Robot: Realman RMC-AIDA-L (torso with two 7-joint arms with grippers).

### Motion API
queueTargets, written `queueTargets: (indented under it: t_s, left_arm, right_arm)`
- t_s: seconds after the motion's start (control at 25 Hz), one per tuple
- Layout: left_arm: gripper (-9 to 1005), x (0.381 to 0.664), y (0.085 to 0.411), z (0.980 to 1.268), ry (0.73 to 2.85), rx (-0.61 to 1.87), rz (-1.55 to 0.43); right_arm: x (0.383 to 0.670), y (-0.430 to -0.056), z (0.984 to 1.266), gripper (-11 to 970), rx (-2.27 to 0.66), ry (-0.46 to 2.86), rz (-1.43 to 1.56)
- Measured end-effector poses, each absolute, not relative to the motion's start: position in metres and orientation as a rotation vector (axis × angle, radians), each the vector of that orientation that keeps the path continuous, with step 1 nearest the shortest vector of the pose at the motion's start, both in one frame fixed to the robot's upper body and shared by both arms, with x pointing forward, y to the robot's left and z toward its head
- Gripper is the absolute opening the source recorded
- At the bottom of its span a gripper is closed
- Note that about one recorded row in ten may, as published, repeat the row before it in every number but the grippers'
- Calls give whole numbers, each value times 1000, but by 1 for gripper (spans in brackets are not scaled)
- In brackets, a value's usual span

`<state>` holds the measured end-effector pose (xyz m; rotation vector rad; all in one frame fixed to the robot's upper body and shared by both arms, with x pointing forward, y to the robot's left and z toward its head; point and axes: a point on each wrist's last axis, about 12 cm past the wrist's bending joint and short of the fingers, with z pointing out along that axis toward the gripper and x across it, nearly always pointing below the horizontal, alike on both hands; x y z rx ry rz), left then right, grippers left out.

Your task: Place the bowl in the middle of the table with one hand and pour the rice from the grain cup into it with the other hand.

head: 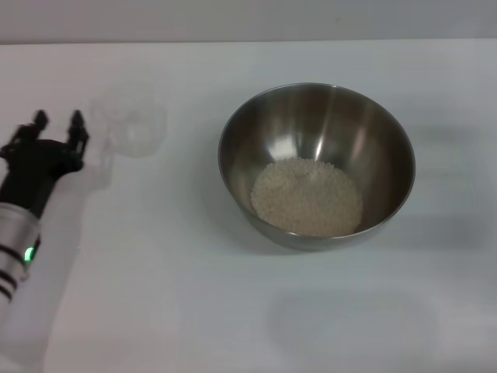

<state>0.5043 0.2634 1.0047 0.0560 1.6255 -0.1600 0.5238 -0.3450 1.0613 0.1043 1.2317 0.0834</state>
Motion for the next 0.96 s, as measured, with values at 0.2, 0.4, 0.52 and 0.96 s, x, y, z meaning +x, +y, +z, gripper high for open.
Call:
queueTargets:
  t_s: [0.2, 0.4, 0.52, 0.96]
  left_arm:
    - [545, 482, 276, 1015, 1461, 38, -193]
    - [596, 476, 281, 1023, 1379, 30, -212]
    - [676, 478, 282, 1024, 1370, 19, -208]
    - [837, 482, 285, 1029, 1343, -21, -186]
  right_arm:
    - [522, -342, 1058, 444, 113, 1243, 88]
    - [523, -337, 1051, 444, 112, 1291, 98]
    - [525, -332, 1048, 444, 87, 1322, 114]
    - [536, -323, 1053, 667, 77, 1308, 110]
